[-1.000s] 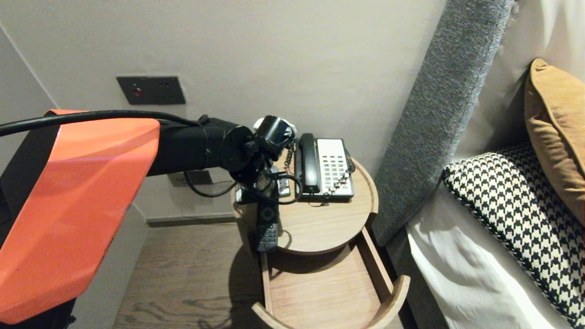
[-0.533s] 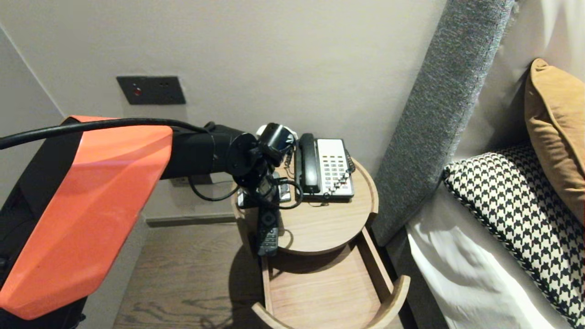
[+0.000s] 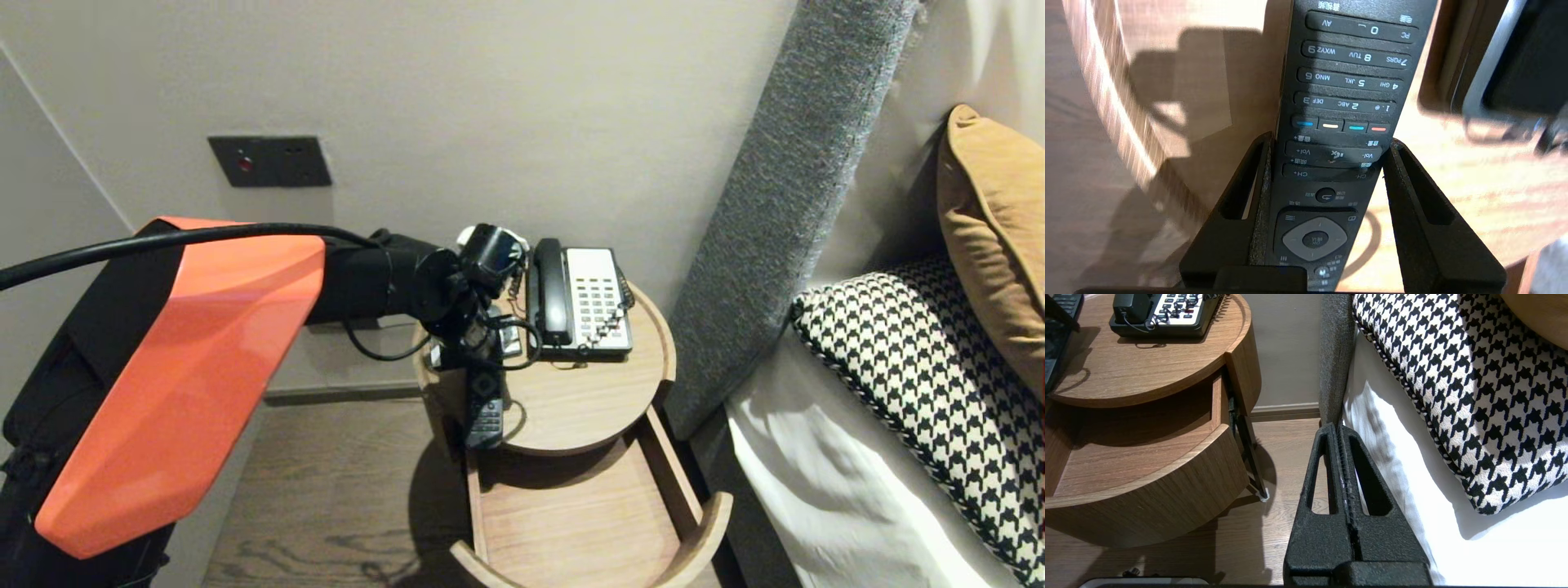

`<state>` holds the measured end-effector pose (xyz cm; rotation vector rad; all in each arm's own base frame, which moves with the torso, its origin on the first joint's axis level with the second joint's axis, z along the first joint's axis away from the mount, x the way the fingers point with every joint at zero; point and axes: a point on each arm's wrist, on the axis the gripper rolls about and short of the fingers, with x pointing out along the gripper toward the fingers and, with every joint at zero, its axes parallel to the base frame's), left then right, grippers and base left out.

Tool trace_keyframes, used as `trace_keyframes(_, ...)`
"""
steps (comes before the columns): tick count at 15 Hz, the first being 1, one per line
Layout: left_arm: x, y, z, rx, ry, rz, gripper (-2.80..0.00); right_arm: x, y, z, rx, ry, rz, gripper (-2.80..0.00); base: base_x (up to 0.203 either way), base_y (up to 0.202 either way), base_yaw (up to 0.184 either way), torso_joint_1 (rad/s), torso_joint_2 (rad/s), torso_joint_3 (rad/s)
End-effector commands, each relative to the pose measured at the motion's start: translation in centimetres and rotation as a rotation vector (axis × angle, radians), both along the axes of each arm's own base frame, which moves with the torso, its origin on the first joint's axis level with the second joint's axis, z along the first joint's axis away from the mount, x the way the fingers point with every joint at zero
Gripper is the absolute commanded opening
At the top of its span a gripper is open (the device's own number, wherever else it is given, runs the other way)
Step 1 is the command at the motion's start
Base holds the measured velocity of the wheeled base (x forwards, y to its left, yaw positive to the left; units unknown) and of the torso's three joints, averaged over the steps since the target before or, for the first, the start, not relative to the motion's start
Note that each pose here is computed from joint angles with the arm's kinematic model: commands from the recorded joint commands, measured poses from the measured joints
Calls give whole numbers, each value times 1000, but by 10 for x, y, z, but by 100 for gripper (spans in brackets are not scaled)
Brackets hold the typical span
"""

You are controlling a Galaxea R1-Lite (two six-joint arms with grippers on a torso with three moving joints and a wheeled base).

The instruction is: Take the remote control out of the drawer one by one and place them on the table

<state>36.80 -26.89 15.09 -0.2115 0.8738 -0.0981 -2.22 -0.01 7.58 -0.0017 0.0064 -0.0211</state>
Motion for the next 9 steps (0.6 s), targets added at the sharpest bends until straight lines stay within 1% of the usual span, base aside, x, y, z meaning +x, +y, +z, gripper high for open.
trace_keyframes(1, 4, 1, -2, -7, -10, 10, -280, 0, 0, 0, -1, 1, 0, -280, 0, 0, 0, 0, 0, 0)
trace_keyframes(4, 8, 2, -1, -23, -31, 18, -280, 0, 0, 0, 0, 1, 0, -280, 0, 0, 0, 0, 0, 0)
trace_keyframes(9, 17, -1, -13, -35, -52, 25, -280, 0, 0, 0, -1, 1, 0, -280, 0, 0, 0, 0, 0, 0)
